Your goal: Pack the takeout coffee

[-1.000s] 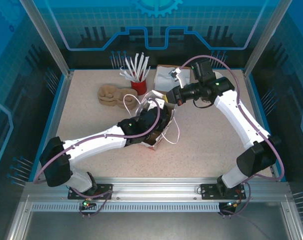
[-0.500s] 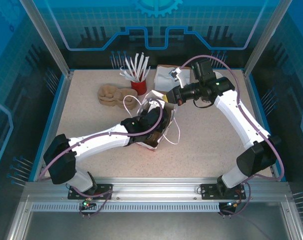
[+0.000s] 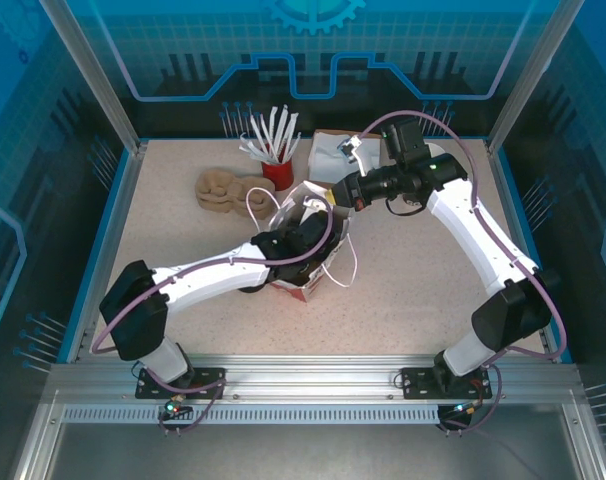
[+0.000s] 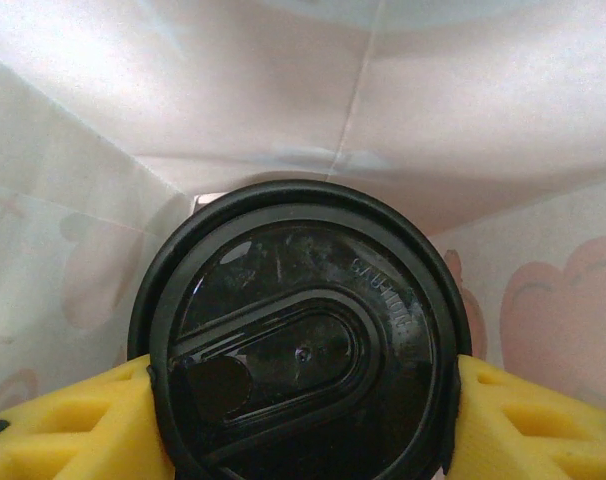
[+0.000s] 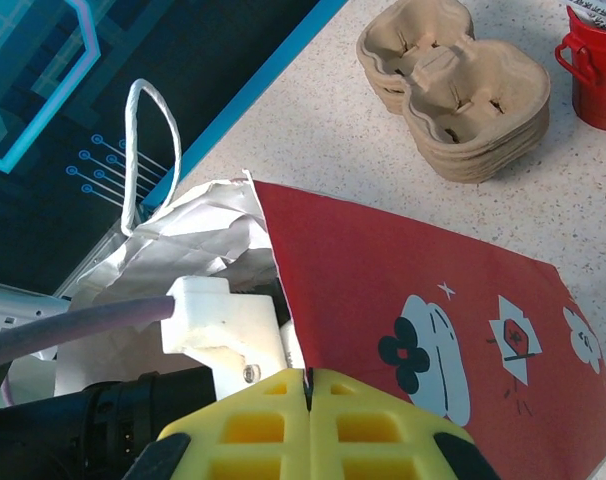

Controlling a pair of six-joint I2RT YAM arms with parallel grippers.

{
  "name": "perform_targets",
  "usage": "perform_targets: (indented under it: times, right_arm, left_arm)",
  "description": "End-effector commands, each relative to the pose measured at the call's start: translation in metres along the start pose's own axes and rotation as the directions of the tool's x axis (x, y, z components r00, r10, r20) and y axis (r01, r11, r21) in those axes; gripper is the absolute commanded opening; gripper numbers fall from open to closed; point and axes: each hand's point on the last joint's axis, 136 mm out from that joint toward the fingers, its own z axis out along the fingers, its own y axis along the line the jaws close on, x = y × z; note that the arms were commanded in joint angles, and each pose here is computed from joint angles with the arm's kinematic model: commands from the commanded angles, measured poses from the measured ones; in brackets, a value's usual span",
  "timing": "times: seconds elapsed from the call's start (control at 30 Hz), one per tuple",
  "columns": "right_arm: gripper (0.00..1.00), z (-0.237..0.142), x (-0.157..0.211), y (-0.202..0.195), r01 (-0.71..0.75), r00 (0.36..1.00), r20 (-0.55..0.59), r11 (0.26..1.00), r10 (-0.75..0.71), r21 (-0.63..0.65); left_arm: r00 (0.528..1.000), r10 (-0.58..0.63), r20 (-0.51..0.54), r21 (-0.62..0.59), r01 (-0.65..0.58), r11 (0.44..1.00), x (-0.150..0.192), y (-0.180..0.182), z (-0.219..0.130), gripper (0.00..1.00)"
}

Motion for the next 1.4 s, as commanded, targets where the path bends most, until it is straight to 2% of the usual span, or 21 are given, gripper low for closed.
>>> perform_targets:
  times: [0.0, 0.1, 0.2, 0.53, 0.63, 0.83, 1.03, 1.37]
  right_arm:
    - [0.00, 0.000, -0.003, 0.011, -0.011, 1.000, 0.003, 0.998, 0.011, -0.062]
    - [0.00, 0.002, -0.004, 0.006, -0.020, 1.000, -0.001, 0.998, 0.020, -0.061]
    - [0.07, 0.005, -0.007, -0.002, -0.030, 1.000, 0.001, 0.998, 0.030, -0.060]
    - [0.38, -0.006, -0.039, -0.028, -0.045, 0.998, 0.038, 0.998, 0.047, -0.046]
    - [0.45, -0.011, -0.046, -0.031, -0.042, 0.998, 0.052, 0.999, 0.044, -0.033]
    - [0.48, -0.025, -0.053, -0.031, -0.036, 0.996, 0.086, 0.999, 0.036, -0.002]
    - [0.47, -0.041, -0.051, -0.033, -0.074, 0.990, 0.120, 0.996, 0.067, 0.053]
    - [0.49, -0.067, -0.034, -0.035, -0.163, 0.972, 0.198, 0.969, 0.125, 0.188]
  left_arm:
    - [0.997, -0.010, -0.072, -0.026, 0.008, 1.000, 0.014, 0.008, 0.013, 0.56]
    - [0.995, -0.031, -0.098, -0.024, 0.028, 0.999, 0.016, 0.009, 0.019, 0.56]
    - [0.991, -0.051, -0.124, -0.020, 0.049, 0.999, 0.021, 0.011, 0.024, 0.56]
    - [0.962, -0.119, -0.247, 0.013, 0.126, 0.992, 0.034, 0.010, 0.048, 0.56]
    - [0.945, -0.146, -0.293, 0.011, 0.156, 0.988, 0.035, 0.011, 0.054, 0.56]
    - [0.907, -0.186, -0.379, 0.001, 0.201, 0.980, 0.032, 0.014, 0.063, 0.56]
    - [0.854, -0.211, -0.475, -0.013, 0.232, 0.973, 0.038, 0.016, 0.071, 0.55]
    - [0.820, -0.186, -0.542, -0.018, 0.209, 0.978, 0.047, 0.013, 0.085, 0.54]
